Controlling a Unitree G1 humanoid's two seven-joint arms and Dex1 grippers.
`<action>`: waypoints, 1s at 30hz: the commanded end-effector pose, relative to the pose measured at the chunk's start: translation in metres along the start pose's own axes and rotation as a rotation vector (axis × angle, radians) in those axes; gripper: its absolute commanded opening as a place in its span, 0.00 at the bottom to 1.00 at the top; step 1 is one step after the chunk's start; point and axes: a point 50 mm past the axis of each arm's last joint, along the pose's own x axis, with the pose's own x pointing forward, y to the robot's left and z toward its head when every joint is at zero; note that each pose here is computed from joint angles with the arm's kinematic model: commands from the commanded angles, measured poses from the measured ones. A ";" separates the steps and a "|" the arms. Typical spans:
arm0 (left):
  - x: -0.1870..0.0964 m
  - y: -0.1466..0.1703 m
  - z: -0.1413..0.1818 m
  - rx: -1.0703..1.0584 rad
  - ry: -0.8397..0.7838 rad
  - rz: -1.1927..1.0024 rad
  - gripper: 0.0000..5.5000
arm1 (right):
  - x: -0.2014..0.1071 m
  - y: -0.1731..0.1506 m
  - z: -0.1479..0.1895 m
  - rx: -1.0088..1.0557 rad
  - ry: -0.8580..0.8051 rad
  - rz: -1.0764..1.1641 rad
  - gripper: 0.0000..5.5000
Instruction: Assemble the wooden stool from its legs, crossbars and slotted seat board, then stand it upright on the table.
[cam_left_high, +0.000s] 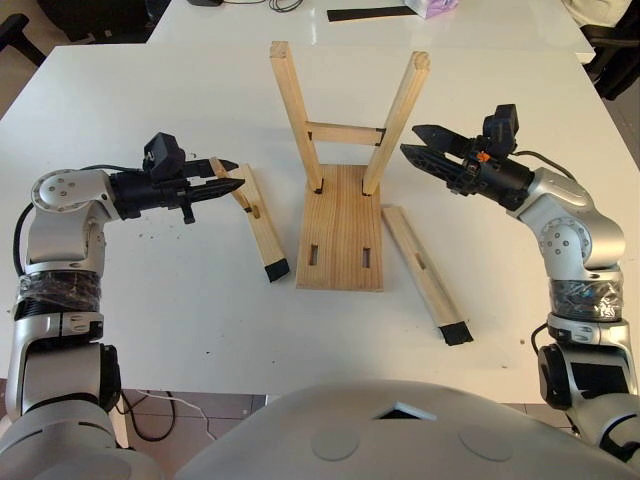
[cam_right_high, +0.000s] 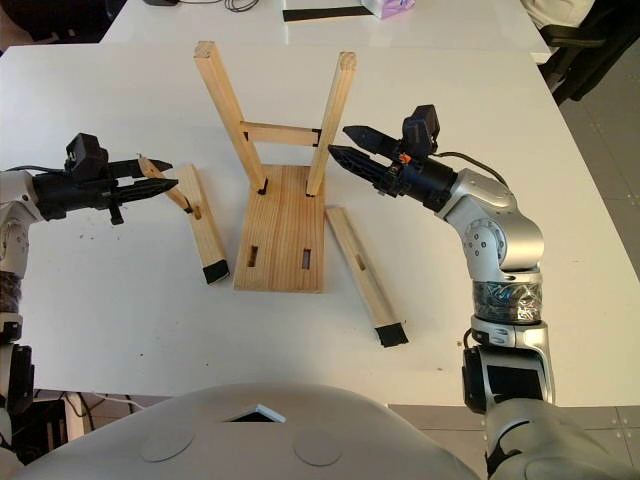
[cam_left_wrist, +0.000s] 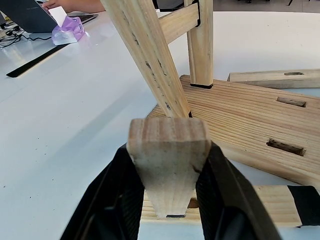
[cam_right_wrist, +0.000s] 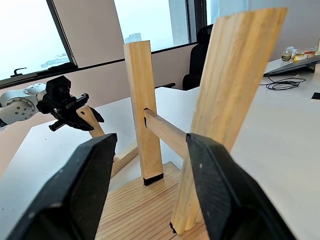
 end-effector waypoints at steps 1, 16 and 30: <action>-0.001 -0.001 -0.001 -0.007 0.005 0.002 0.24 | 0.002 0.001 0.004 -0.017 -0.006 0.005 0.47; 0.006 -0.009 0.003 0.012 -0.002 -0.039 0.24 | 0.005 0.002 0.000 -0.002 0.000 0.022 0.47; 0.013 -0.013 -0.004 -0.012 0.006 -0.062 0.24 | 0.007 0.004 -0.003 0.016 0.004 0.029 0.47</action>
